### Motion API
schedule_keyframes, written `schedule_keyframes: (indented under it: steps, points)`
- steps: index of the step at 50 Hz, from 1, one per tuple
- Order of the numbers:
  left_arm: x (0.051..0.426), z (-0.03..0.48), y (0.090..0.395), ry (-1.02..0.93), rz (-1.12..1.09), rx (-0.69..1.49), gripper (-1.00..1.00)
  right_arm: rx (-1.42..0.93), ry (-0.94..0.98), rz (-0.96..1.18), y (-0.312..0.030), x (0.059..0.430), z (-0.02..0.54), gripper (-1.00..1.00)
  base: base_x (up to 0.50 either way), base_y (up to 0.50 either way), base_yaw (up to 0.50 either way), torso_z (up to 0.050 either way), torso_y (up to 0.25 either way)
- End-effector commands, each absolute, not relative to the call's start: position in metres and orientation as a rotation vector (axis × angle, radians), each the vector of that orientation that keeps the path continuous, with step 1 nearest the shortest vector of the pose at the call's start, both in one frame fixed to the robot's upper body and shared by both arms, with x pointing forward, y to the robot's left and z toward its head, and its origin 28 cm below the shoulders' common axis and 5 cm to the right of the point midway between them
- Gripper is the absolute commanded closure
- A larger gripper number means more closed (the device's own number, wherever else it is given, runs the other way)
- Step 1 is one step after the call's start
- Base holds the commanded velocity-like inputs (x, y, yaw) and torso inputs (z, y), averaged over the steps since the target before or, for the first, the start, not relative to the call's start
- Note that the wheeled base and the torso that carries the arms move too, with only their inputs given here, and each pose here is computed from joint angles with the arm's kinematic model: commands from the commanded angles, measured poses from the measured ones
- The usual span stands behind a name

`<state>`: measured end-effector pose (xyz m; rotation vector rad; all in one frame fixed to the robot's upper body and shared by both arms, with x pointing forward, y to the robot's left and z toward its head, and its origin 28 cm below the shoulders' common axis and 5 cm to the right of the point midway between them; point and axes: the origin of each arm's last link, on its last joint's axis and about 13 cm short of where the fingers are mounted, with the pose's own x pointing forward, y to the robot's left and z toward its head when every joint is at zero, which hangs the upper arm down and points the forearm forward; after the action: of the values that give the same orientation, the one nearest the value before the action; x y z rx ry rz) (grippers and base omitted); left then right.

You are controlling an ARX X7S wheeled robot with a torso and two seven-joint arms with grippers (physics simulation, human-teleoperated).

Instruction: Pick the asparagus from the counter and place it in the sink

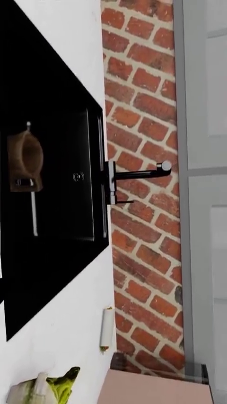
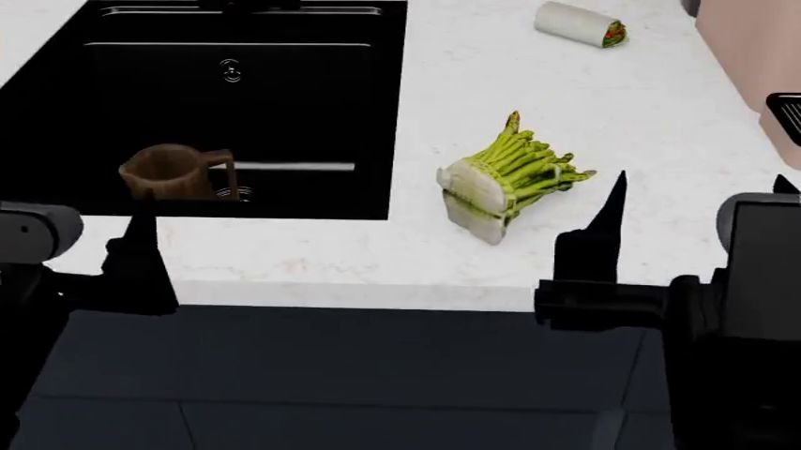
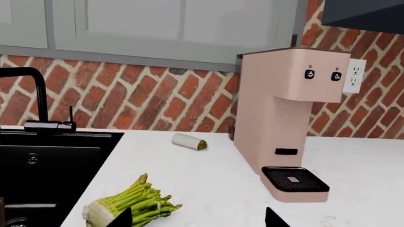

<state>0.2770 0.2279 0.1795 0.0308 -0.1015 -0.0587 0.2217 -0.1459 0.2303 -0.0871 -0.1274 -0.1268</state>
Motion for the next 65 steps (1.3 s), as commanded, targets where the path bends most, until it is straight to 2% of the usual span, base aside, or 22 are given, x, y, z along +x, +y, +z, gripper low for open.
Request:
schedule_keyframes:
  steps: [1,6,19,65]
  points:
    - [0.288,0.197,0.236,-0.109,-0.048,0.029,-1.00,-0.088,-0.129,-0.199,-0.159,0.218,0.254,-1.00,0.00,0.00,0.00,0.000,0.000]
    - [0.290,0.199,0.237,-0.121,-0.047,0.036,-1.00,-0.103,-0.150,-0.338,-0.173,0.206,0.274,-1.00,0.00,0.00,0.00,0.000,0.000]
    - [0.289,0.193,0.236,-0.121,-0.056,0.027,-1.00,-0.098,-0.174,-0.292,-0.175,0.190,0.282,-1.00,0.03,0.00,0.00,0.000,0.000]
    - [0.284,0.188,0.233,-0.106,-0.068,0.028,-1.00,-0.038,-0.172,-0.256,-0.176,0.190,0.271,-1.00,0.33,-0.01,0.00,0.000,0.000]
